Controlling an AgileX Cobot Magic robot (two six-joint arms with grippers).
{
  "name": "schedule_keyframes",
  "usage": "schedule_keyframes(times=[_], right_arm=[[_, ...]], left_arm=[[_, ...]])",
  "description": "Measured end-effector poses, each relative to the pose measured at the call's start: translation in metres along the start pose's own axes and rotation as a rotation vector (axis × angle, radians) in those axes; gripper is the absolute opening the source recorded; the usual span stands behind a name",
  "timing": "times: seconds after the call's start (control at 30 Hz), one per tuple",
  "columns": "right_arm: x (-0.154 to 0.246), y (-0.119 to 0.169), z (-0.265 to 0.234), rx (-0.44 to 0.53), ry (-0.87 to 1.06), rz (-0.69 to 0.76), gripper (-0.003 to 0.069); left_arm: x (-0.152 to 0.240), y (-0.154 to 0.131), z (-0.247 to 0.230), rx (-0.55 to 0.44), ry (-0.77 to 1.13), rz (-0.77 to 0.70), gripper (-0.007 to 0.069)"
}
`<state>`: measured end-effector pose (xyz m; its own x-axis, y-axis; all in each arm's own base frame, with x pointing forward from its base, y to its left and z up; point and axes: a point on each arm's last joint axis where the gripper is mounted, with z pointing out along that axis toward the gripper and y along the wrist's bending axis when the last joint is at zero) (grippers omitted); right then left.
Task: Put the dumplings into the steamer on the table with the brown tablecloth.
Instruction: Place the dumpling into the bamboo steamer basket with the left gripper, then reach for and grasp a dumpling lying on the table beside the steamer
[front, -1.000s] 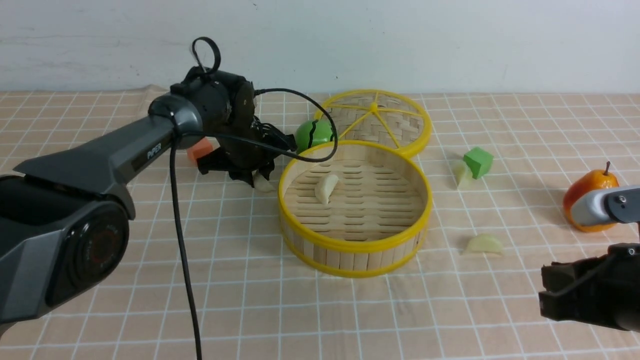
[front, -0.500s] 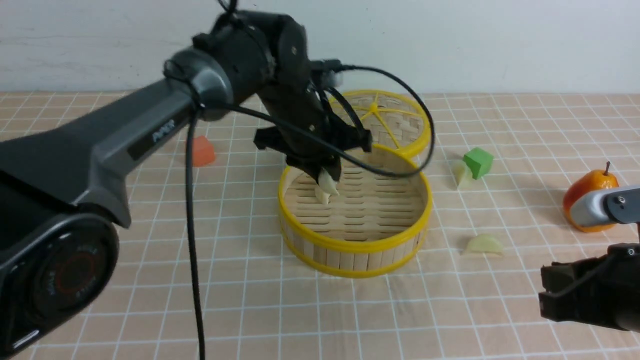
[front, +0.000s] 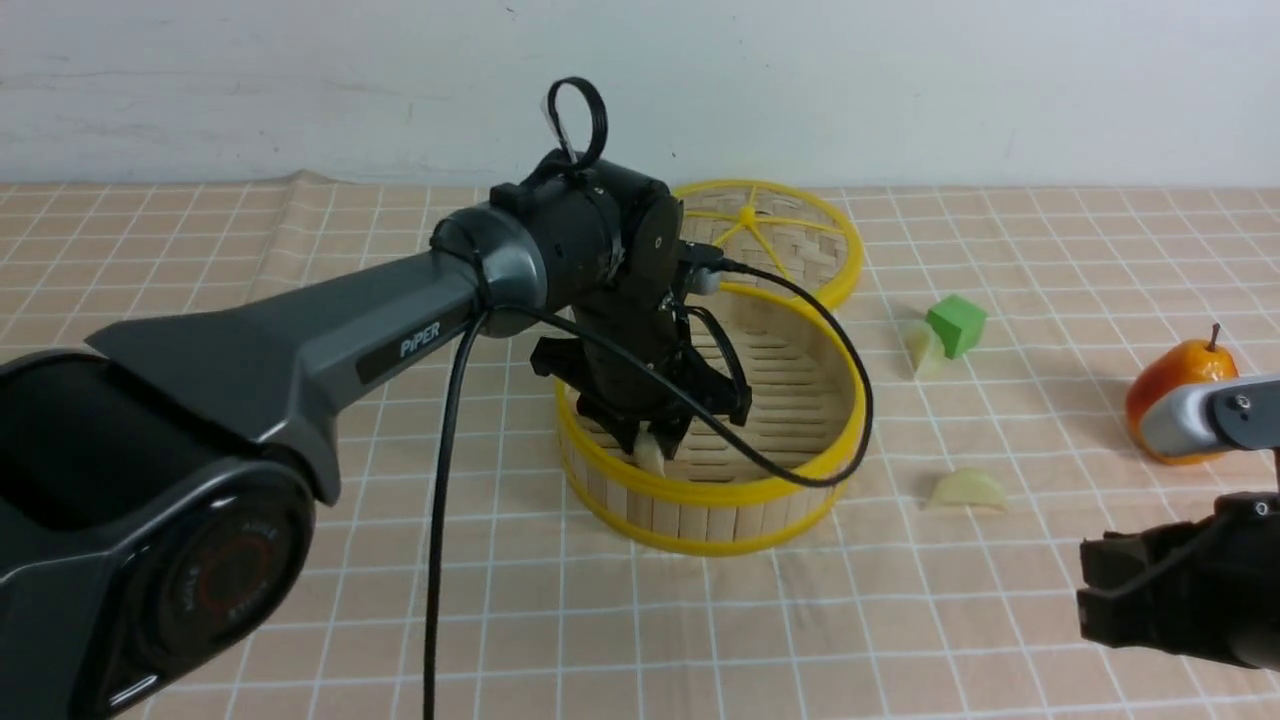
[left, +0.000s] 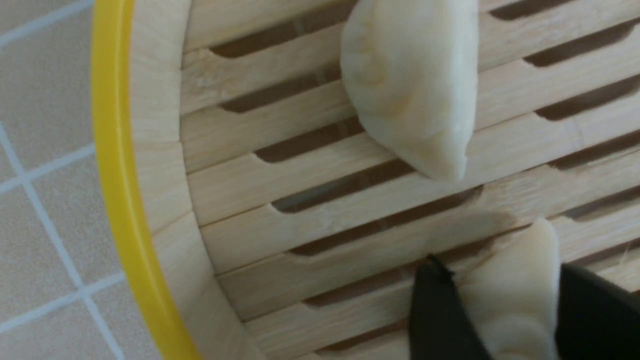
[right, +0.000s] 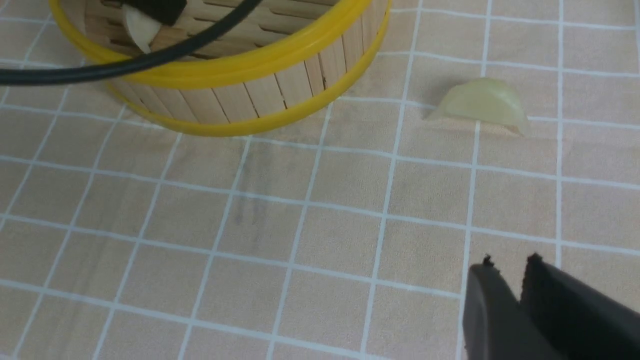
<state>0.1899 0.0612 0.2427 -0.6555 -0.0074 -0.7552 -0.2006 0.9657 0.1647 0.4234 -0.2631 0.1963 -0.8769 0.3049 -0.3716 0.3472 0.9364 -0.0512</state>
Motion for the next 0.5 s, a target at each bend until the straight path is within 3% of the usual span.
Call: schedule_keyframes(times=[0.13,0.23,0.33,0.5], right_arm=[[0.003,0.000,0.000,0.001,0.029,-0.007,0.0109],[0.004,0.000,0.000,0.001,0.039,-0.007,0.0113],[0.004,0.000,0.000,0.002,0.040,-0.007,0.0115],[0.003,0.000,0.000,0.001,0.038,-0.007,0.0119]], left_arm=[[-0.002,0.002,-0.015,-0.023,-0.019,-0.024,0.0470],[-0.007,0.005,-0.051,-0.043,-0.070,-0.037,0.0498],[-0.007,0.008,-0.093,-0.050,-0.109,-0.050,0.0492],[0.015,0.015,-0.243,0.027,-0.328,-0.060,0.0406]])
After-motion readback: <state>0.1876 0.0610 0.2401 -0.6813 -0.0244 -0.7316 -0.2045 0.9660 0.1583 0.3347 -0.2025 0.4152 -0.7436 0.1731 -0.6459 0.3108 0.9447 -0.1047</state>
